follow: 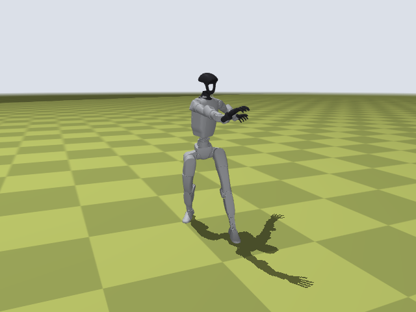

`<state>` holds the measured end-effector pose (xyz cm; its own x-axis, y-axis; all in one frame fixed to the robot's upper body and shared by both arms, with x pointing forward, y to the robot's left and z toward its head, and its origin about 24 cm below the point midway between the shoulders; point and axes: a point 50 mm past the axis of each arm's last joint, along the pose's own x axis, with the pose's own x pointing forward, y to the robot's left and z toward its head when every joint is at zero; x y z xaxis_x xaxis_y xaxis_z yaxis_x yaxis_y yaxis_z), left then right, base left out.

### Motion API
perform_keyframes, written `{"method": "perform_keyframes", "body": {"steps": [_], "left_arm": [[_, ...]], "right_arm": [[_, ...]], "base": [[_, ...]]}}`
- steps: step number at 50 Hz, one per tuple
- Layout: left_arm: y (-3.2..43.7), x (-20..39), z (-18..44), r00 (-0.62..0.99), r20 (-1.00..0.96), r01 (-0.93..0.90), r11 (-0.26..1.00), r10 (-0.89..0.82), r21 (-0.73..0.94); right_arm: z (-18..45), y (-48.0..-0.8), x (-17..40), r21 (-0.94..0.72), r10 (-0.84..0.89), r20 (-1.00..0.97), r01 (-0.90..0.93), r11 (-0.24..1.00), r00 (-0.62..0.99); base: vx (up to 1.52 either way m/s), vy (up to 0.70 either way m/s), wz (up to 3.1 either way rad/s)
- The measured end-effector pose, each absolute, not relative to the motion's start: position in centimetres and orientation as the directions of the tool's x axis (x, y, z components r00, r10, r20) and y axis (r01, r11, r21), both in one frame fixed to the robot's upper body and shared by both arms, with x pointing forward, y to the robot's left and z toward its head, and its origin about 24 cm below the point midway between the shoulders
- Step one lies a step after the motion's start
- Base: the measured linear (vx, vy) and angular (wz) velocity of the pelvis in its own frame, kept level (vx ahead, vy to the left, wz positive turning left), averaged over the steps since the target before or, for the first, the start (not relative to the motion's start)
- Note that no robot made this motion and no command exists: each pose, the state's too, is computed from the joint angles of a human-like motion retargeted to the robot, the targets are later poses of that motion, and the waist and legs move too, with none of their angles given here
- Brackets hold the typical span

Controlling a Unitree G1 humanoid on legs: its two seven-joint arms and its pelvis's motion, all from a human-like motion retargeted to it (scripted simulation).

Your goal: Kungfu

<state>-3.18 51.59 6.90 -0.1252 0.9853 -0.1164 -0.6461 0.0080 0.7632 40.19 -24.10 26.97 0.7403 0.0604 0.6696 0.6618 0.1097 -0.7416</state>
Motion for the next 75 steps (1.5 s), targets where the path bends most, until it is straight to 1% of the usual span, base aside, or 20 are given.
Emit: {"method": "perform_keyframes", "body": {"steps": [3,5,7,11,15,18,21,24,27,31,35,39,42,45,48,55,60,66,70,75], "left_arm": [[51.0,-3.7,5.6,-0.115,-0.174,-0.585,0.076,0.978,0.808],[50.9,-3.3,5.3,-0.079,-0.172,-0.566,0.098,0.982,0.819],[51.0,-2.0,5.6,-0.021,-0.135,-0.571,0.099,0.991,0.815],[51.6,2.6,7.6,0.177,0.002,-0.603,0.107,0.984,0.791],[51.6,8.9,11.8,0.405,0.233,-0.659,0.106,0.884,0.745],[50.0,14.4,16.3,0.577,0.440,-0.707,0.151,0.688,0.691],[46.6,20.1,21.1,0.679,0.597,-0.724,0.254,0.427,0.642],[41.6,24.8,25.6,0.708,0.692,-0.687,0.365,0.139,0.629],[35.6,28.1,29.2,0.669,0.729,-0.627,0.417,-0.144,0.658],[28.1,30.5,32.1,0.578,0.664,-0.574,0.342,-0.473,0.744],[23.4,32.0,32.6,0.549,0.537,-0.537,0.223,-0.640,0.814],[22.2,32.5,32.9,0.578,0.438,-0.515,0.109,-0.689,0.851],[22.4,32.6,32.4,0.617,0.365,-0.452,0.065,-0.697,0.890],[23.0,32.0,31.9,0.631,0.337,-0.376,0.104,-0.699,0.921],[23.2,30.7,31.9,0.587,0.357,-0.353,0.167,-0.727,0.921],[24.3,28.2,30.0,0.587,0.349,-0.331,0.177,-0.730,0.927],[24.5,28.1,25.6,0.634,0.289,-0.186,0.222,-0.717,0.957],[22.0,28.0,18.0,0.629,0.242,0.008,0.317,-0.739,0.949],[19.0,27.9,11.3,0.646,0.218,0.164,0.411,-0.732,0.897],[13.2,27.6,2.9,0.683,0.094,0.415,0.490,-0.725,0.767]], "right_arm": [[26.4,-23.8,40.4,-0.795,0.144,0.603,0.607,0.020,0.785],[26.1,-23.7,40.5,-0.801,0.124,0.595,0.599,0.005,0.794],[25.9,-23.3,40.6,-0.797,0.133,0.601,0.603,0.023,0.788],[25.9,-22.5,40.6,-0.789,0.180,0.611,0.612,0.057,0.771],[26.1,-21.7,40.7,-0.783,0.227,0.612,0.620,0.044,0.758],[26.2,-20.9,40.7,-0.772,0.263,0.622,0.633,0.052,0.737],[26.5,-20.1,40.6,-0.752,0.295,0.649,0.650,0.109,0.702],[27.1,-18.6,40.4,-0.727,0.339,0.681,0.654,0.208,0.649],[27.6,-16.4,40.1,-0.709,0.400,0.702,0.631,0.315,0.589],[28.0,-12.3,39.5,-0.698,0.495,0.713,0.565,0.440,0.496],[28.2,-7.4,38.3,-0.716,0.620,0.688,0.490,0.497,0.377],[28.4,-3.6,36.6,-0.744,0.729,0.637,0.445,0.498,0.249],[28.2,-2.3,35.8,-0.766,0.793,0.575,0.473,0.436,0.201],[27.8,-1.7,35.4,-0.782,0.827,0.530,0.485,0.393,0.186],[27.4,-0.9,34.7,-0.813,0.868,0.476,0.449,0.371,0.144],[26.3,0.6,32.7,-0.811,0.906,0.423,0.452,0.372,0.015],[22.6,0.9,31.8,-0.860,0.918,0.396,0.343,0.377,-0.015],[16.7,-1.0,31.0,-0.924,0.942,0.335,0.210,0.320,0.038],[11.2,-3.8,29.5,-0.960,0.955,0.274,0.084,0.266,0.113],[4.1,-8.0,26.0,-0.946,0.940,0.246,-0.154,0.286,0.236]], "base": [[-0.01,-0.05,0.21],[0.00,0.00,0.00],[-0.01,0.00,-0.10],[-0.01,-0.03,-0.23],[0.00,-0.01,-0.15],[0.00,0.00,-0.06],[-0.01,0.00,-0.22],[-0.03,0.03,-0.26],[-0.05,0.08,-0.36],[-0.04,0.07,-0.51],[-0.07,0.04,-0.91],[-0.13,-0.03,-1.34],[-0.16,-0.02,-1.51],[-0.20,-0.05,-1.65],[-0.22,0.00,-1.80],[-0.29,-0.02,-1.87],[-0.24,-0.19,-1.25],[-0.20,-0.53,-0.84],[-0.22,-0.65,-0.60],[-0.32,-0.33,-0.38]]}}
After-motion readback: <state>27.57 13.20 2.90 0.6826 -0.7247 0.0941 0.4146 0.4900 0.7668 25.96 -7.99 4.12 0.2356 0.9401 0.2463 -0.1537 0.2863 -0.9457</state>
